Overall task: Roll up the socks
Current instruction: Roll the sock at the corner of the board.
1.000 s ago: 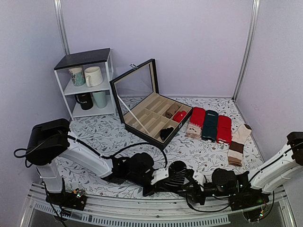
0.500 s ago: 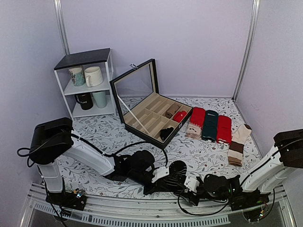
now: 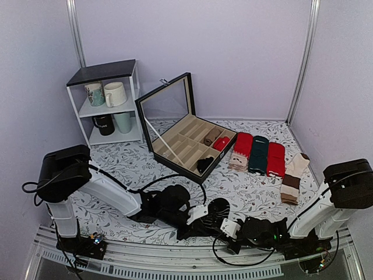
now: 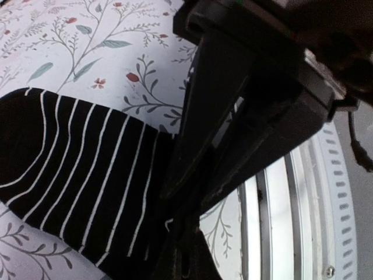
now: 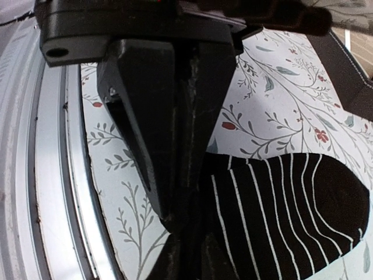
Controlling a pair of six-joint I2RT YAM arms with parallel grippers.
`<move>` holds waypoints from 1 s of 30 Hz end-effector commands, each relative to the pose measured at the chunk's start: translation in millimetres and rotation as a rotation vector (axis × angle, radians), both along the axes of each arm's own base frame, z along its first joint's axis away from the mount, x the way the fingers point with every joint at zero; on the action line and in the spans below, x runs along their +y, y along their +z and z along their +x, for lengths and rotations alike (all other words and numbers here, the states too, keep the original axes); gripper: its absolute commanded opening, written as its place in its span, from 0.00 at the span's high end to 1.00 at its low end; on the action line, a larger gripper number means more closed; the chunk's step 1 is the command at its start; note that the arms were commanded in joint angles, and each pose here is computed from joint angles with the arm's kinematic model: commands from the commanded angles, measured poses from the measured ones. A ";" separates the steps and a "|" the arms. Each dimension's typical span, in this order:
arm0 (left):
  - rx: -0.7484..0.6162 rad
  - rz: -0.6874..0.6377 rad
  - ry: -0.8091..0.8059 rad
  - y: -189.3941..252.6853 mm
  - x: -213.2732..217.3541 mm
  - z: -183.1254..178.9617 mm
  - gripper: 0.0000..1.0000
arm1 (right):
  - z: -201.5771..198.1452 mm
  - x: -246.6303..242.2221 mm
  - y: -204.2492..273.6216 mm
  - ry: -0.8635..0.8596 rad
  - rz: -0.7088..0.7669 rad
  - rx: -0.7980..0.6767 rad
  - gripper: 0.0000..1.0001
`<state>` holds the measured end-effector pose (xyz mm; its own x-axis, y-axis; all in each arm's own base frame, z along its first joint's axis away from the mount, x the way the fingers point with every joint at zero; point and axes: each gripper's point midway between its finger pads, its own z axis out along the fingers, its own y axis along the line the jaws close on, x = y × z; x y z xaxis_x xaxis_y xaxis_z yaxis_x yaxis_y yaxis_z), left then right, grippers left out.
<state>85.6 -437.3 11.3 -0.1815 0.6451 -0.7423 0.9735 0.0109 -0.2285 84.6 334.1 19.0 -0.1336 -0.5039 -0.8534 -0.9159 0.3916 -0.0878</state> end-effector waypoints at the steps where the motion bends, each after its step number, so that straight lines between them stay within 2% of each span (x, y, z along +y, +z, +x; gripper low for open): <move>1: 0.104 0.398 0.017 -88.4 83.1 -24.5 1.00 | 2.1 -5.1 -22.9 -0.034 -0.057 0.137 0.92; 3: 0.061 0.376 0.043 -83.9 80.5 -16.8 0.97 | -0.7 -9.9 -27.8 -0.047 -0.052 0.211 0.95; 4: 0.016 0.331 0.066 -69.7 73.6 -8.7 0.93 | -2.7 -12.3 -29.4 -0.050 -0.049 0.239 0.96; 10: -0.267 0.091 0.161 9.2 47.2 30.4 0.87 | -13.8 -24.1 -37.0 -0.067 -0.022 0.459 0.97; 13: -0.436 -0.021 0.154 45.2 40.4 32.7 0.84 | -17.1 -31.8 -44.3 -0.095 -0.025 0.566 0.97; 15: -0.501 -0.067 0.118 58.2 36.9 26.9 0.82 | -19.1 -38.0 -51.0 -0.129 -0.033 0.633 0.97; 22: -0.581 -0.140 -0.087 53.5 33.7 -20.6 0.80 | -28.6 -49.2 -69.6 -0.215 -0.069 0.856 0.97; 27: -0.633 -0.125 -0.135 40.4 27.2 -26.3 0.78 | -34.0 -55.5 -80.5 -0.244 -0.105 0.925 0.97; 30: -0.715 -0.153 -0.130 43.5 23.5 -22.5 0.71 | -35.2 -57.2 -82.0 -0.249 -0.112 0.933 0.97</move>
